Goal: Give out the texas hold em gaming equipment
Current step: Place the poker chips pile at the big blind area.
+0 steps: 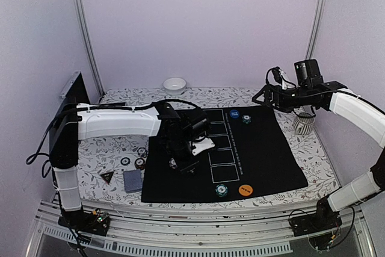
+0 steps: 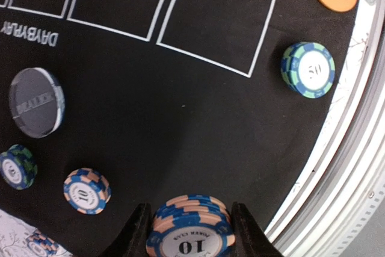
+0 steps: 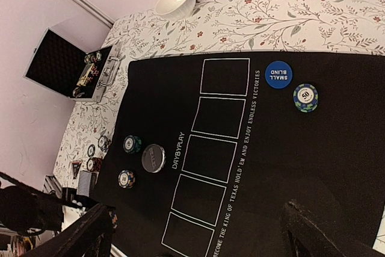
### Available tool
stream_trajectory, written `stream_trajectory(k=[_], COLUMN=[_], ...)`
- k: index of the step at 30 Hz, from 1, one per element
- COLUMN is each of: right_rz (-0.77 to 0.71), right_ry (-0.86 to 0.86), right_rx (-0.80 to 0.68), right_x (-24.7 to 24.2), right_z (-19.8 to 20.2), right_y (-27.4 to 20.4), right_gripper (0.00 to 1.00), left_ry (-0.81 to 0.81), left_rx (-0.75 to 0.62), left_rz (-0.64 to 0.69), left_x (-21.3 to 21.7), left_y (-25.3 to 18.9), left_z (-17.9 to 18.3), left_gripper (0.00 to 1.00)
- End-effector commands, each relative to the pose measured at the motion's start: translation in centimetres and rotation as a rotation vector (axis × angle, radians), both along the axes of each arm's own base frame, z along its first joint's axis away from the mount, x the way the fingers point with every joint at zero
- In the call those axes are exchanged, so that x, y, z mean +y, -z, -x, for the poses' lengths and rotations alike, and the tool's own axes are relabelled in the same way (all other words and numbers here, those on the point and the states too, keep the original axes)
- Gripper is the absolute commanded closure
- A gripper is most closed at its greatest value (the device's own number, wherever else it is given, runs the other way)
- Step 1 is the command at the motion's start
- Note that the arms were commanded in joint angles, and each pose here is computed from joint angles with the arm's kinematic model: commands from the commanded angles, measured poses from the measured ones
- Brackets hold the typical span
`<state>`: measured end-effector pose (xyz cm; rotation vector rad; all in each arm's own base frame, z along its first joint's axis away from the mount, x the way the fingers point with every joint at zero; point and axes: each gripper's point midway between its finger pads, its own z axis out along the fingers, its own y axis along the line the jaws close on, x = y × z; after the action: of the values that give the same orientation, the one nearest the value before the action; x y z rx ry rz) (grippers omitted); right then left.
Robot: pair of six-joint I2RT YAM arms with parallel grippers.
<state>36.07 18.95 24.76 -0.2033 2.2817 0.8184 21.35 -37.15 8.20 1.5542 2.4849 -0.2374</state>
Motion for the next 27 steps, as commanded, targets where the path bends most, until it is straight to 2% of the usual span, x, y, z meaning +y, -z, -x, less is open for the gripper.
stream_trajectory(k=[1,13,27], right_rz=[-0.024,-0.006,0.012], right_ry=[-0.004,-0.002,0.003], right_rx=[-0.030,-0.029,-0.035], right_x=[0.2,0.1,-0.2], right_z=[0.4,0.3,0.1], right_y=[-1.1,-0.6,-0.4], right_gripper=[0.01,0.01,0.00], left_ry=[0.083,0.161,0.223], left_rx=[0.031,0.077,0.103], left_rz=[0.042,0.003,-0.036], left_x=[-2.6,-5.1,-5.4], left_y=[0.3,4.5,6.0], left_z=[1.5,3.4,5.3], left_gripper=[1.00,1.00,1.00])
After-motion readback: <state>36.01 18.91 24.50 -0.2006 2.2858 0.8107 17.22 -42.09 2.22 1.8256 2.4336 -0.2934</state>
